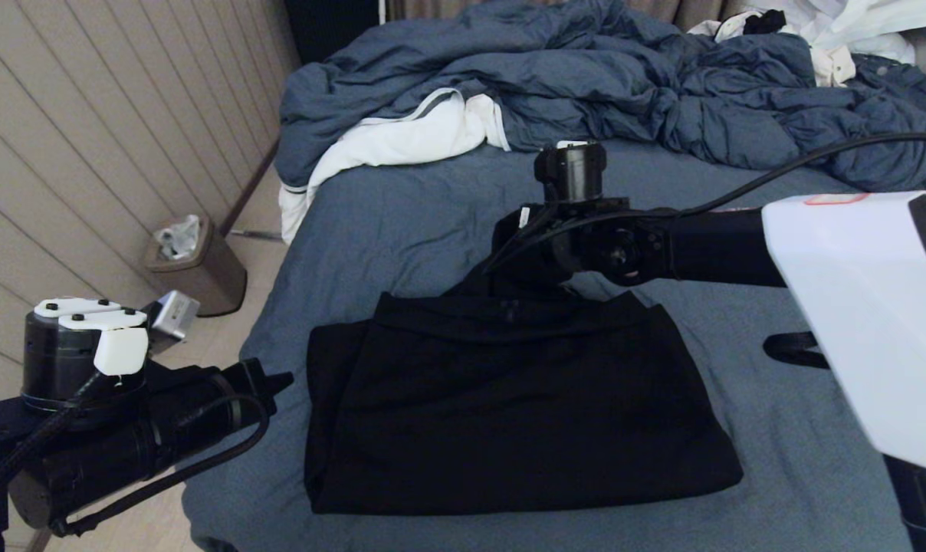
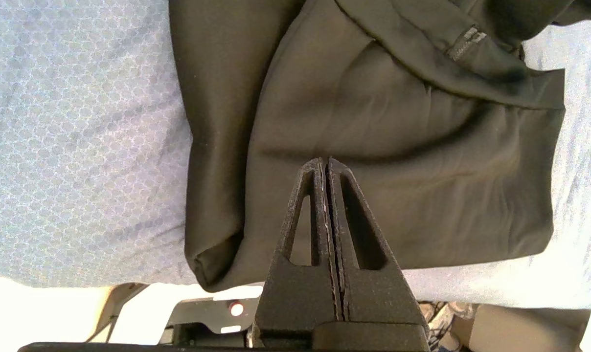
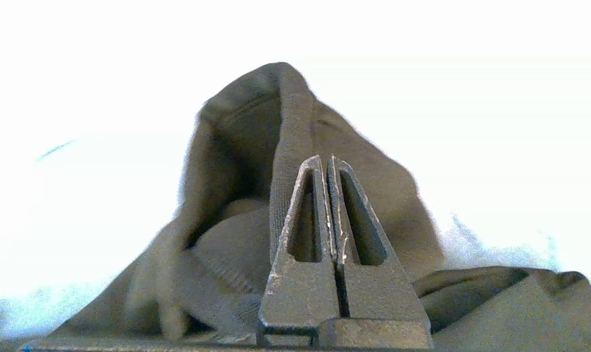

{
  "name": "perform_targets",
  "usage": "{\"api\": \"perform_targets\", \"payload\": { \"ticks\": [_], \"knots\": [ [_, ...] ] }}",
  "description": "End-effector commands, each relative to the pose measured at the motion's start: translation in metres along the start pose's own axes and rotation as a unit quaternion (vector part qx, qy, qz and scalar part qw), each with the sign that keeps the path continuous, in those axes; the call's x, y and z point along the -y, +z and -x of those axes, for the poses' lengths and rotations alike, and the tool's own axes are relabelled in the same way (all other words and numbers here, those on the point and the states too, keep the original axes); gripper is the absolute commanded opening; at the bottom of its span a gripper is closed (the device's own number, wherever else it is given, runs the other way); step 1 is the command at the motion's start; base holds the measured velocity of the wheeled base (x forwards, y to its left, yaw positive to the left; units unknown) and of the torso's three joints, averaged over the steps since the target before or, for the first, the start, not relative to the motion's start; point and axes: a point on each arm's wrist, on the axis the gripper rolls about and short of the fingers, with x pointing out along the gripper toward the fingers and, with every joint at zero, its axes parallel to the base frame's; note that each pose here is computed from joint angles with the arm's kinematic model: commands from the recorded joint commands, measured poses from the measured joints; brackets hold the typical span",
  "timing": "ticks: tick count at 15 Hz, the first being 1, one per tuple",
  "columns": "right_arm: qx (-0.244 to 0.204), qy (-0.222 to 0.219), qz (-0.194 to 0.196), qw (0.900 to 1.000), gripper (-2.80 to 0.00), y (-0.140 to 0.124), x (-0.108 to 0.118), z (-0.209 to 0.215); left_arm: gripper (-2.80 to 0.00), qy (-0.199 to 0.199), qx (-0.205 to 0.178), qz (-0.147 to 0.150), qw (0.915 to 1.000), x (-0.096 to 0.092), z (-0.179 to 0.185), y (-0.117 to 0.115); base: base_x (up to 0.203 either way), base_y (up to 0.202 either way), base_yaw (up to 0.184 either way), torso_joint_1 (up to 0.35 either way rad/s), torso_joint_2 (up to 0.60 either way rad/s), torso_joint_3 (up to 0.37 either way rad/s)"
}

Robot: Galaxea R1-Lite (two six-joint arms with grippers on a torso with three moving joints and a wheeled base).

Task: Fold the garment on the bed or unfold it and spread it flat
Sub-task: Unfold the black sweatshirt

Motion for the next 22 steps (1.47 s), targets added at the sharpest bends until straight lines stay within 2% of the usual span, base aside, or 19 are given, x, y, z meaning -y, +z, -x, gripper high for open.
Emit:
{"api": "perform_targets", "payload": {
  "ticks": [1, 5, 8, 11, 14, 18, 20, 22],
  "knots": [
    [0.010, -0.014, -0.007, 1.000, -2.80, 0.006, 0.008, -0.007, -2.80, 0.000, 0.001, 0.002, 1.0000, 0.000, 0.000, 0.000, 0.000, 0.000, 0.000, 0.000, 0.00, 0.000],
    [0.043, -0.015, -0.023, 0.999, -2.80, 0.042, 0.022, 0.013, -2.80, -0.002, 0.003, 0.007, 1.0000, 0.001, 0.000, 0.001, 0.000, 0.000, 0.000, 0.000, 0.00, 0.000],
    [0.062, -0.015, -0.004, 0.998, -2.80, 0.062, 0.033, 0.022, -2.80, -0.001, 0.004, 0.008, 1.0000, 0.000, 0.000, 0.001, 0.000, 0.000, 0.000, 0.000, 0.00, 0.000],
    [0.062, -0.013, -0.008, 0.998, -2.80, 0.069, 0.039, 0.035, -2.80, -0.003, 0.005, 0.008, 1.0000, 0.001, 0.002, 0.001, 0.000, 0.000, 0.000, 0.000, 0.00, 0.000],
    [0.030, 0.019, 0.005, 0.999, -2.80, 0.062, 0.049, 0.055, -2.80, -0.007, 0.009, 0.008, 0.9999, 0.002, 0.005, 0.002, 0.000, 0.000, 0.000, 0.000, 0.00, 0.000],
    [-0.062, 0.061, 0.038, 0.995, -2.80, 0.014, 0.059, 0.065, -2.80, -0.008, 0.011, 0.011, 0.9999, 0.002, 0.006, 0.002, 0.000, 0.000, 0.000, 0.000, 0.00, 0.000],
    [-0.118, 0.087, 0.038, 0.988, -2.80, -0.013, 0.071, 0.079, -2.80, -0.024, 0.010, 0.009, 0.9996, 0.004, 0.013, 0.002, 0.000, 0.000, 0.000, 0.000, 0.00, 0.000],
    [-0.152, 0.140, 0.004, 0.978, -2.80, -0.015, 0.086, 0.108, -2.80, -0.036, 0.005, 0.008, 0.9993, 0.005, 0.015, 0.001, 0.000, 0.000, 0.000, 0.000, 0.00, 0.000]
  ]
}}
